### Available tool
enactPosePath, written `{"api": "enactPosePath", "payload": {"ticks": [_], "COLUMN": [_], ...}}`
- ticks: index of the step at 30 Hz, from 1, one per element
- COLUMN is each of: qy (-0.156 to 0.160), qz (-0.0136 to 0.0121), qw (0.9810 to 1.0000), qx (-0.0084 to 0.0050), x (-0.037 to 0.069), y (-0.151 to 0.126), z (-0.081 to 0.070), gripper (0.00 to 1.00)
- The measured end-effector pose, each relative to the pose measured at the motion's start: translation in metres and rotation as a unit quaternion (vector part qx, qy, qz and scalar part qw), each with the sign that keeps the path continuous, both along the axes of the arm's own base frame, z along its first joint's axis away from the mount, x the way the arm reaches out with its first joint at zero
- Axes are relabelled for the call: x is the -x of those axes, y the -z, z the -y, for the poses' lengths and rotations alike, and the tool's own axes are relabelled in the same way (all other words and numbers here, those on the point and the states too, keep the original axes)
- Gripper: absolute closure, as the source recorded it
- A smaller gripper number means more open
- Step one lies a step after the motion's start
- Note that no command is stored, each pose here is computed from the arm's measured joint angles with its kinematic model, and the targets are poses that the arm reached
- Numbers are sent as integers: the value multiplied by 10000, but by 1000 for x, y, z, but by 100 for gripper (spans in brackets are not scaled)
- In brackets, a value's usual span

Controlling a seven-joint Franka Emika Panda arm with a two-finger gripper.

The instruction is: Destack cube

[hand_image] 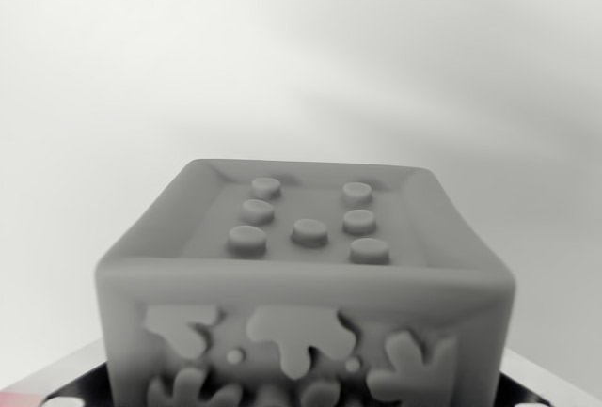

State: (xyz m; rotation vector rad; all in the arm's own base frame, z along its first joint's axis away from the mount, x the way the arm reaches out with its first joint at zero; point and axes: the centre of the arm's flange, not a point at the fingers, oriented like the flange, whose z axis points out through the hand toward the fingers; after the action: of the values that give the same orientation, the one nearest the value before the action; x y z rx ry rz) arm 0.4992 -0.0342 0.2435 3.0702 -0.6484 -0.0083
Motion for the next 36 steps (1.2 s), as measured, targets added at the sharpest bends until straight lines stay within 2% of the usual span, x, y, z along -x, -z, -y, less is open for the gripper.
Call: {"api": "enactPosePath", "payload": {"ticks": [9, 17, 36], "qy": [-158, -301, -634], "qz": [-4, 6, 4], "qw": [9999, 9995, 9980], "qx": [-3, -2, -7], "x": [5, 9, 19], "y": [3, 6, 13], "z": [16, 31, 65], "gripper": [100, 100, 100]}}
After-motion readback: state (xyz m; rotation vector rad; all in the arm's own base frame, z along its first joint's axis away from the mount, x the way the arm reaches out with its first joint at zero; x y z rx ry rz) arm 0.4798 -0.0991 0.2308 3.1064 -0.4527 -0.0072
